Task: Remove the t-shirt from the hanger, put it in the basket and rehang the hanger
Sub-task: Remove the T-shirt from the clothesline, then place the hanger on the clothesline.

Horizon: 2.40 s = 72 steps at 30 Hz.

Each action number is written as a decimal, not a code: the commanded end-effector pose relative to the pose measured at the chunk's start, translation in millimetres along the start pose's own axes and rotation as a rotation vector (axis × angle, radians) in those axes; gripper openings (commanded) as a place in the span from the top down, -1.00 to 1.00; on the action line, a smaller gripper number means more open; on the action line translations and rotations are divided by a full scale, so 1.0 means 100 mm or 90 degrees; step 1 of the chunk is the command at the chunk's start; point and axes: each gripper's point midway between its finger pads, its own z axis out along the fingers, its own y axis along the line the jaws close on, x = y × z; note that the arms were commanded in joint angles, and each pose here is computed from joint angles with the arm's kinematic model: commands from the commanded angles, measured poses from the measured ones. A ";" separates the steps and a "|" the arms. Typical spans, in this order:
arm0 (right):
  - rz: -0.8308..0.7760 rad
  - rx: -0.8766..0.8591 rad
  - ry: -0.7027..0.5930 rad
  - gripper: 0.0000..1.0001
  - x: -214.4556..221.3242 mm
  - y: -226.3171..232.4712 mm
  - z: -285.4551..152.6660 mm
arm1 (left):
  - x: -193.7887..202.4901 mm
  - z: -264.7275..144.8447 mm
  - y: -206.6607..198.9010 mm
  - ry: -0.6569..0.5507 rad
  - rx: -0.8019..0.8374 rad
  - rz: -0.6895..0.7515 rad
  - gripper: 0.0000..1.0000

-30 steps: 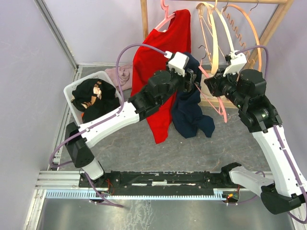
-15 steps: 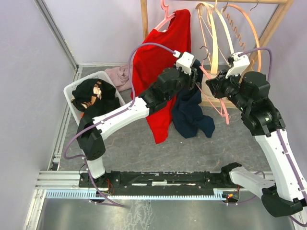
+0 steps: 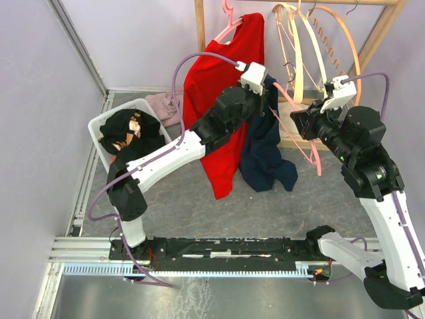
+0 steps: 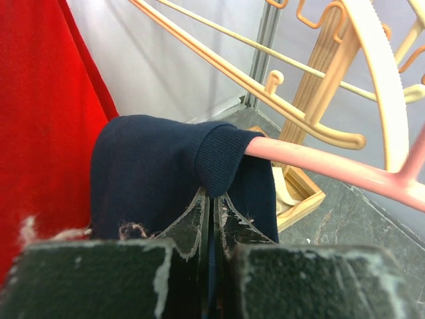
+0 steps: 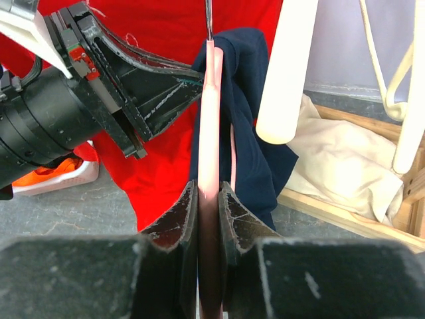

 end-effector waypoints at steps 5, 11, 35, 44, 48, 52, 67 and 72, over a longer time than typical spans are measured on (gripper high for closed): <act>-0.009 0.002 -0.070 0.98 -0.29 0.02 -0.21 | -0.28 0.10 0.38 -0.033 -0.075 -0.023 0.95; -0.010 -0.001 -0.083 0.98 -0.34 0.03 -0.38 | -0.26 0.32 0.71 -0.023 -0.122 -0.012 0.95; 0.010 -0.012 -0.177 0.98 -0.88 0.12 -0.49 | 0.55 0.12 0.62 0.057 -0.043 -0.076 0.95; 0.010 0.014 -0.195 0.98 -1.24 0.07 0.08 | 0.66 -0.61 0.20 0.074 0.035 -0.077 0.95; 0.011 0.034 -0.209 0.98 -1.37 0.03 0.23 | 0.64 -0.83 0.13 0.072 0.046 -0.087 0.95; 0.001 0.058 -0.209 0.98 -1.43 -0.04 0.39 | 0.67 -0.99 0.10 0.076 0.053 -0.094 0.95; -0.022 0.096 -0.241 0.98 -1.69 -0.13 0.77 | 0.69 -1.49 0.04 0.066 0.070 -0.100 0.95; -0.027 0.111 -0.244 0.98 -1.72 -0.17 0.89 | 0.68 -1.58 0.08 0.063 0.061 -0.100 0.95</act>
